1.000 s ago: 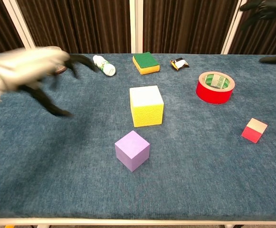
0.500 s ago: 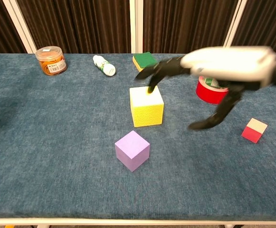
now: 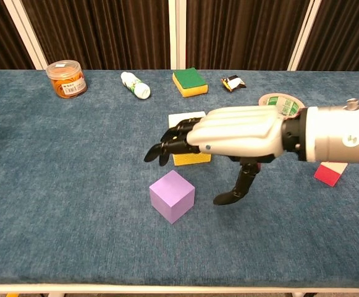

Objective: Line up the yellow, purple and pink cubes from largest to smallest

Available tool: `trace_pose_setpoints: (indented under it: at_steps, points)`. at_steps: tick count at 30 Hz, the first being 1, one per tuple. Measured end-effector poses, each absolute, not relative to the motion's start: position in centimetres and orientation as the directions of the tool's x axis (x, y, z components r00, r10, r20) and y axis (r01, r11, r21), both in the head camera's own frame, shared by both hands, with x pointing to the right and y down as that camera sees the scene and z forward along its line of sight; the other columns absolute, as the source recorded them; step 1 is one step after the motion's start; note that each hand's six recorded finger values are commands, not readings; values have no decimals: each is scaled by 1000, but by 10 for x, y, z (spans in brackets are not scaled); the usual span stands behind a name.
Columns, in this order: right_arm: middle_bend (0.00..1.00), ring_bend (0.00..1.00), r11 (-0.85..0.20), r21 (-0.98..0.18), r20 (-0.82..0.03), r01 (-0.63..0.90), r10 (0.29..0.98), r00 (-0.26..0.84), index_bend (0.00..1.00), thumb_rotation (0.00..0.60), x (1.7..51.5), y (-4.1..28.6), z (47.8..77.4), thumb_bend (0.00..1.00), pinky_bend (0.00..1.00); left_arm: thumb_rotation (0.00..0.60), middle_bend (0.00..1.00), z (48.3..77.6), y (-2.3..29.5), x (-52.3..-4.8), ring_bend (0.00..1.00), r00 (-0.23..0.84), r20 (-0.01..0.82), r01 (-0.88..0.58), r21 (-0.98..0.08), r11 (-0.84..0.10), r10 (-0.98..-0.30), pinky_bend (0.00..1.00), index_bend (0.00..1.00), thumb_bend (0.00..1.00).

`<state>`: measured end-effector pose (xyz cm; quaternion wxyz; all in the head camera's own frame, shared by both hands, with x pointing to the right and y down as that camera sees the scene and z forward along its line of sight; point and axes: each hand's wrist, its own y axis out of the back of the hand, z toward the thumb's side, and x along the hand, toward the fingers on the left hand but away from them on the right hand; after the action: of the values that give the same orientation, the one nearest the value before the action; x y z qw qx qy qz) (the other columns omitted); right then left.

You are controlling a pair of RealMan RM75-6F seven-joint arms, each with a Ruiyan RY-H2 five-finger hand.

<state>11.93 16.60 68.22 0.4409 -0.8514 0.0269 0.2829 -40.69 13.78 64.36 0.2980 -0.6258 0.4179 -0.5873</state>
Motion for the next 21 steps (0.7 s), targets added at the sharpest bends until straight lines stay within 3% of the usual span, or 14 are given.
trace_pose_setpoints:
  at_steps: [9, 14, 16, 19, 21]
  points:
    - [181, 0, -567, -747, -531, -348, 193, 825, 149, 600, 107, 172, 701, 152, 0, 600, 242, 642, 142, -411, 300, -51, 483, -194, -863, -466, -874, 487, 239, 74]
    - [248, 0, -568, -745, -540, -350, 205, 816, 271, 600, 103, 174, 708, 236, 0, 600, 243, 643, 145, -415, 290, -62, 487, -204, -861, -467, -871, 487, 239, 73]
    - [323, 17, -563, -753, -533, -342, 216, 818, 359, 600, 101, 174, 708, 278, 0, 600, 243, 643, 146, -417, 290, -65, 487, -210, -860, -465, -871, 487, 239, 73]
    - [406, 81, -556, -773, -502, -304, 245, 829, 479, 600, 98, 172, 704, 324, 0, 600, 243, 644, 147, -418, 290, -68, 485, -213, -861, -462, -872, 487, 239, 73]
    - [416, 90, -550, -792, -472, -266, 273, 838, 500, 600, 97, 169, 698, 327, 0, 600, 242, 644, 147, -419, 290, -70, 484, -216, -861, -461, -872, 487, 239, 73]
